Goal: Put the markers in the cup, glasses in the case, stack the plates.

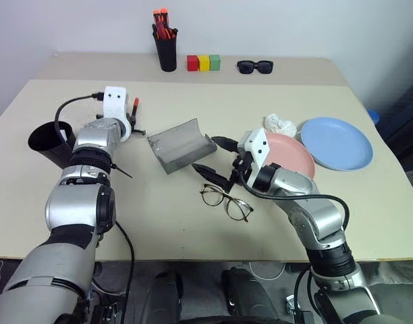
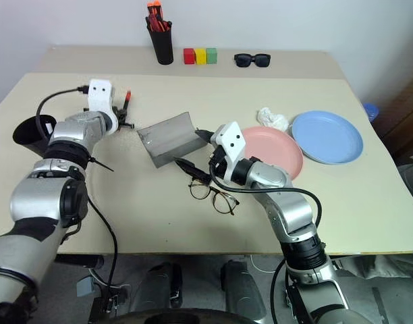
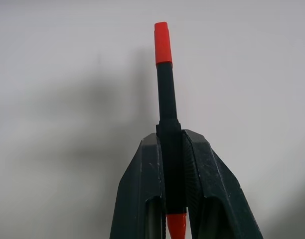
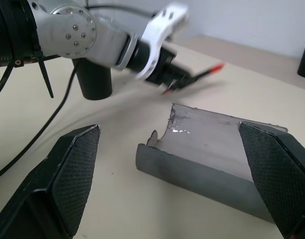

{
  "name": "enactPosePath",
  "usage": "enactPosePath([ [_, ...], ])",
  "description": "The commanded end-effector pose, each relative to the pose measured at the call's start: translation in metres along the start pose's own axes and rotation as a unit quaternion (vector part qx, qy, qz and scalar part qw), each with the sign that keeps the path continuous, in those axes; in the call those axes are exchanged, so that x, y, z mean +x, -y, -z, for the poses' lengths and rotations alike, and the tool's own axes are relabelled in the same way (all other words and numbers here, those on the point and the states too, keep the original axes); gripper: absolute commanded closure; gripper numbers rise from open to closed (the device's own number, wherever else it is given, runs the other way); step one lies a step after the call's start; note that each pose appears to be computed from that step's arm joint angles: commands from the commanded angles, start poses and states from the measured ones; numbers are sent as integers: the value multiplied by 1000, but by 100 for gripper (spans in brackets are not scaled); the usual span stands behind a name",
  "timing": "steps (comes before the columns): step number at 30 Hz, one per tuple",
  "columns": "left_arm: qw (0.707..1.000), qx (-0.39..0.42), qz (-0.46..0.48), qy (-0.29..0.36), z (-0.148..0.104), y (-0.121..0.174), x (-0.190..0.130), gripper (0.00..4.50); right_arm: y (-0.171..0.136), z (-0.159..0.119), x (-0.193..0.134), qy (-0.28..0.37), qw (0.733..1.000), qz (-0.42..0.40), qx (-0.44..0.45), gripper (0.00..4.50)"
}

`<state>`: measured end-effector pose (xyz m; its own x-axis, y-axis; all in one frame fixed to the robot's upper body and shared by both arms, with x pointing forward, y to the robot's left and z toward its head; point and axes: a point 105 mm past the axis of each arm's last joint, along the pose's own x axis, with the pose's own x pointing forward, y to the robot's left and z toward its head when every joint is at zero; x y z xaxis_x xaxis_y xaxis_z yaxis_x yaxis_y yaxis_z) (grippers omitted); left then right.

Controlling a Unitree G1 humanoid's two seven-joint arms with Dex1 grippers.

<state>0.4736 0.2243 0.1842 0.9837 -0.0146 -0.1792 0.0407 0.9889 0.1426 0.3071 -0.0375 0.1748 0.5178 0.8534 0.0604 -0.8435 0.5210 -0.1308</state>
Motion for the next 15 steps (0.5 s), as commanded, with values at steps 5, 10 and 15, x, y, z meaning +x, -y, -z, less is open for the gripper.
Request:
enactPosePath([
  [5, 925, 12, -162, 343, -121, -46, -81, 446, -5, -26, 26, 54, 996, -14, -72, 0],
  [10, 871, 43, -286, 397, -114, -78, -140, 446, -31, -43, 42, 112, 989, -82, -40, 0],
  [15, 855, 65, -358, 370, -76, -98, -171, 446, -55, -46, 50, 132, 980, -150, -3, 0],
])
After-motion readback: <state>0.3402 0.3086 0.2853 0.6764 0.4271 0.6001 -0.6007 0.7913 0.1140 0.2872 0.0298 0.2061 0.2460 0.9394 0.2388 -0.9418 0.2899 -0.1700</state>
